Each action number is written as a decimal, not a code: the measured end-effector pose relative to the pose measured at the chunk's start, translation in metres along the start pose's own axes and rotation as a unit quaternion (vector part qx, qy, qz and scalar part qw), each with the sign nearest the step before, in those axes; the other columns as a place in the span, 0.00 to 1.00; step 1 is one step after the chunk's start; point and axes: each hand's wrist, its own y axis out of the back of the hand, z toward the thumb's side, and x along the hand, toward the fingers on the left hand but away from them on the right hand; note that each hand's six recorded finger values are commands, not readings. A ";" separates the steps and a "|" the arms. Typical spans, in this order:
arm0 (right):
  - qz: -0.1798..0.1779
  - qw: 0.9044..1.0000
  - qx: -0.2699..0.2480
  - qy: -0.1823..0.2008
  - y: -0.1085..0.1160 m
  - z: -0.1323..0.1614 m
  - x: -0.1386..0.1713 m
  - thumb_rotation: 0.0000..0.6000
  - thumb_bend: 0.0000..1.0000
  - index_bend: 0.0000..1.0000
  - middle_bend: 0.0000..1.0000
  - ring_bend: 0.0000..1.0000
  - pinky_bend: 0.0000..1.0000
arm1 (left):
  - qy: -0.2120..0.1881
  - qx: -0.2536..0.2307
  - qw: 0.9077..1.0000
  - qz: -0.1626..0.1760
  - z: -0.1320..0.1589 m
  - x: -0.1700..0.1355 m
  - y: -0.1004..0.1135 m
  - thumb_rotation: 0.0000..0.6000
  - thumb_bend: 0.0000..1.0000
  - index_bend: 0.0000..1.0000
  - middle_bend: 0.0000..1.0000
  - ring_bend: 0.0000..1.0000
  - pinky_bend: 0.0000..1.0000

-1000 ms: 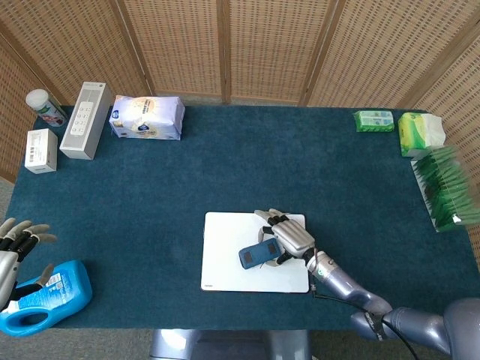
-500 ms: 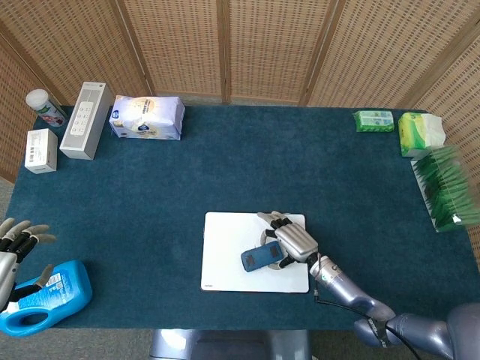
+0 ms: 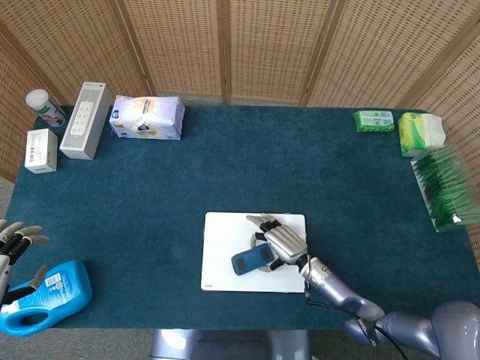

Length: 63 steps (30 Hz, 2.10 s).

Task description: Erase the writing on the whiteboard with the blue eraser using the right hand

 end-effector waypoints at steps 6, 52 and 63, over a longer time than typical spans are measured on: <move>-0.004 1.000 0.001 0.003 0.001 -0.002 -0.004 1.00 0.16 0.81 0.01 0.00 0.00 | 0.000 0.001 1.000 0.001 0.000 0.000 0.001 1.00 0.43 0.32 0.26 0.16 0.00; 0.007 1.000 0.001 0.007 -0.005 0.007 0.000 1.00 0.16 0.80 0.01 0.00 0.00 | -0.009 0.001 1.000 0.005 0.005 0.003 0.002 1.00 0.43 0.32 0.26 0.16 0.00; 0.014 1.000 0.003 0.026 -0.008 0.034 -0.004 1.00 0.16 0.80 0.01 0.00 0.00 | -0.012 0.002 1.000 0.004 0.006 0.005 0.001 1.00 0.43 0.32 0.26 0.16 0.00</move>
